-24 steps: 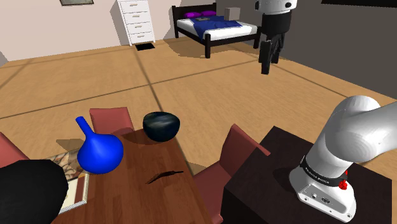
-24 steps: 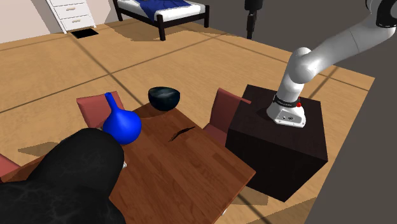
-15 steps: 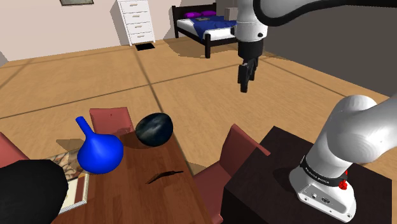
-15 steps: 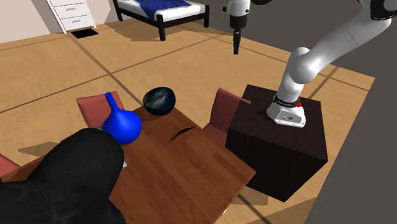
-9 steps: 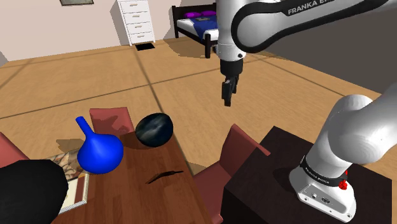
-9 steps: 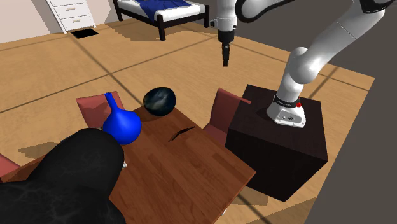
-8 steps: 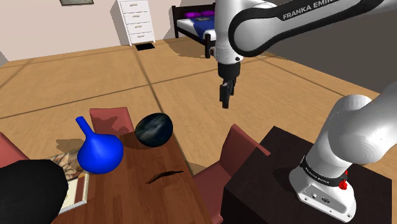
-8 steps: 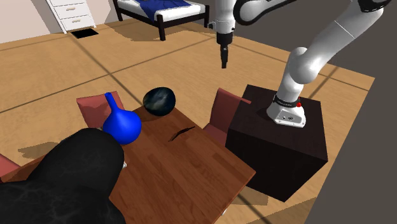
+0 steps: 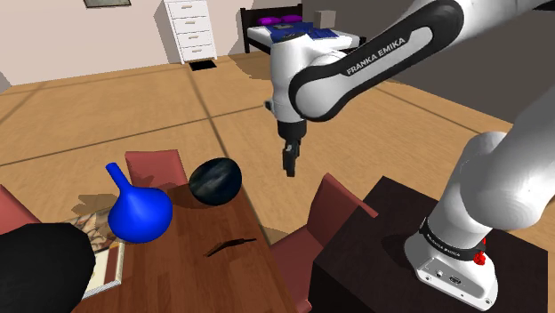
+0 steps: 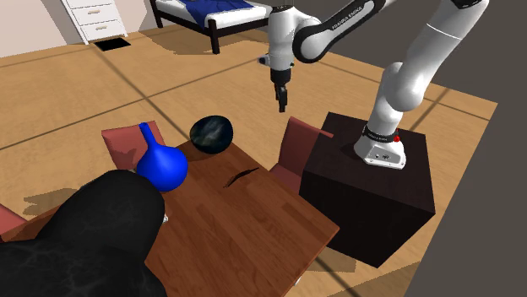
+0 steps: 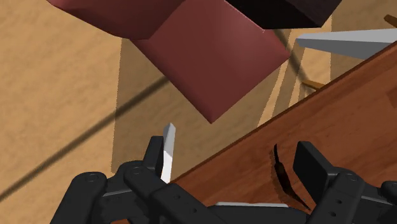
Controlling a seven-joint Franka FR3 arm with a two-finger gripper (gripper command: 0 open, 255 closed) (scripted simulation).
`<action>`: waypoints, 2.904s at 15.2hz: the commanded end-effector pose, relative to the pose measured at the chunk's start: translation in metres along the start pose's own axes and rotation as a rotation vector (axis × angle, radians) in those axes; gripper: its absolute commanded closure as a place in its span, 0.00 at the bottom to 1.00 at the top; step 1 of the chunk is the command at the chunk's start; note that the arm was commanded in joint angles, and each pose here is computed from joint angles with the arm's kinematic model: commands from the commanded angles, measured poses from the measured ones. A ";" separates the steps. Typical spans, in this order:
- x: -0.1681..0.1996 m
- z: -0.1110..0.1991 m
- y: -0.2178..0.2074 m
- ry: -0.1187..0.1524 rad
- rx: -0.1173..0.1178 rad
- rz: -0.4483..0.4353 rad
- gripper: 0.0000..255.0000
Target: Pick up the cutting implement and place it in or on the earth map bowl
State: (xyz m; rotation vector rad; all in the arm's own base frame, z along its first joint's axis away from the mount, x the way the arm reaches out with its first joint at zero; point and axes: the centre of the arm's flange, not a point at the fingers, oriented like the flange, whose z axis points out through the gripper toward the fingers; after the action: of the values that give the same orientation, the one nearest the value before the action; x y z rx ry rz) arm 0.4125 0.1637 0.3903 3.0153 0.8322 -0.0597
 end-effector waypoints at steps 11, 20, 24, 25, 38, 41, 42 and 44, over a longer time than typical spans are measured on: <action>0.096 0.101 -0.063 0.045 0.011 -0.240 0.00; 0.158 0.174 -0.127 0.076 0.020 -0.419 0.00; 0.172 0.196 -0.143 0.084 0.022 -0.460 0.00; 0.172 0.201 -0.143 0.084 0.022 -0.460 0.00; 0.174 0.231 -0.145 0.084 0.022 -0.460 0.00; 0.174 0.231 -0.145 0.084 0.022 -0.460 1.00; 0.175 0.230 -0.144 0.084 0.022 -0.460 1.00; 0.174 0.230 -0.144 0.083 0.022 -0.460 1.00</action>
State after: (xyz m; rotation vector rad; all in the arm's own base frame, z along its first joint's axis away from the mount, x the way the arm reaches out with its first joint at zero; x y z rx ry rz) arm 0.4839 0.3699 0.1555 2.7936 1.5163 0.0645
